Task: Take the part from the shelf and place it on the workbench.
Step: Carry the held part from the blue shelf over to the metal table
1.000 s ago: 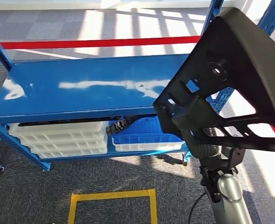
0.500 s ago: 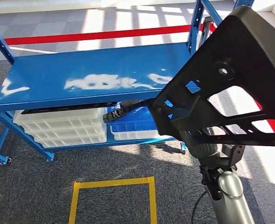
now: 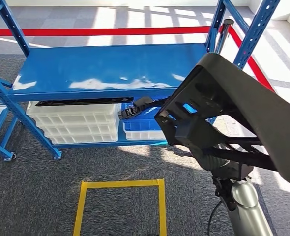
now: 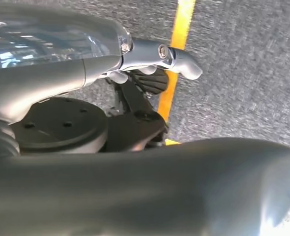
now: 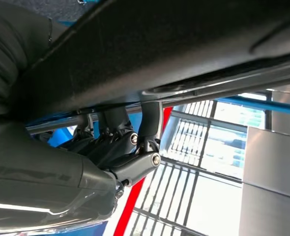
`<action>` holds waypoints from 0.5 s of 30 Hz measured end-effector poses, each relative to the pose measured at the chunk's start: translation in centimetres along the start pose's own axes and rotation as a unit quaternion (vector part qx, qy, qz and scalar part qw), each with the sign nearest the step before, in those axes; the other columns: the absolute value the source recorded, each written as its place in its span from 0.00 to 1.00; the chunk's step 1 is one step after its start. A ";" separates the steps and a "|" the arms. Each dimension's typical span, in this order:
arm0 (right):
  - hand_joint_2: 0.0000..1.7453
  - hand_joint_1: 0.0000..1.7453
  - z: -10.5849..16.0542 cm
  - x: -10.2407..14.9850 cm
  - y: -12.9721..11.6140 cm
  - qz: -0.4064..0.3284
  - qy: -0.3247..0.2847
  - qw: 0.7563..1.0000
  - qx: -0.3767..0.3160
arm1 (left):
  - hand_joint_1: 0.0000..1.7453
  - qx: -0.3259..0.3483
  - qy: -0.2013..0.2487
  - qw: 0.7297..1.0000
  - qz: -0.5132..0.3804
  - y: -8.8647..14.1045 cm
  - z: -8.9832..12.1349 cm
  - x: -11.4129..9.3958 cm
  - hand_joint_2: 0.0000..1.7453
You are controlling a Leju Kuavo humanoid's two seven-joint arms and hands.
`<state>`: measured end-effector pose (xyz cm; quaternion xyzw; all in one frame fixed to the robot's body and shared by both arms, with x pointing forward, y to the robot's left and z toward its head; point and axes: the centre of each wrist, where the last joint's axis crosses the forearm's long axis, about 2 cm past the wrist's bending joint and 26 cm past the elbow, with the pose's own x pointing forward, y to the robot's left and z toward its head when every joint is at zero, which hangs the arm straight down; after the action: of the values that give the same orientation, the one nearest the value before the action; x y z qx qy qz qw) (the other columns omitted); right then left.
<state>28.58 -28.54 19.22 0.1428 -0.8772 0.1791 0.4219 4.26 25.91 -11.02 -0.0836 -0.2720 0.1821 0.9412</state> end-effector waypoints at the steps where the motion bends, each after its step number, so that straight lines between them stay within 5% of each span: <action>1: 1.00 1.00 0.0 -0.1 0.0 0.000 0.001 1.000 0.001 | 0.00 0.000 0.000 1.000 0.000 0.0 0.0 0.0 1.00; 15: 1.00 1.00 0.0 -0.2 0.5 -0.004 -0.003 1.000 0.019 | 0.00 -0.001 0.000 1.000 0.000 -0.1 -0.1 0.1 1.00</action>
<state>28.49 -28.11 19.00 0.1549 -0.8742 0.1940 0.4173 4.41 25.89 -11.00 -0.0843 -0.2722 0.1821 0.9411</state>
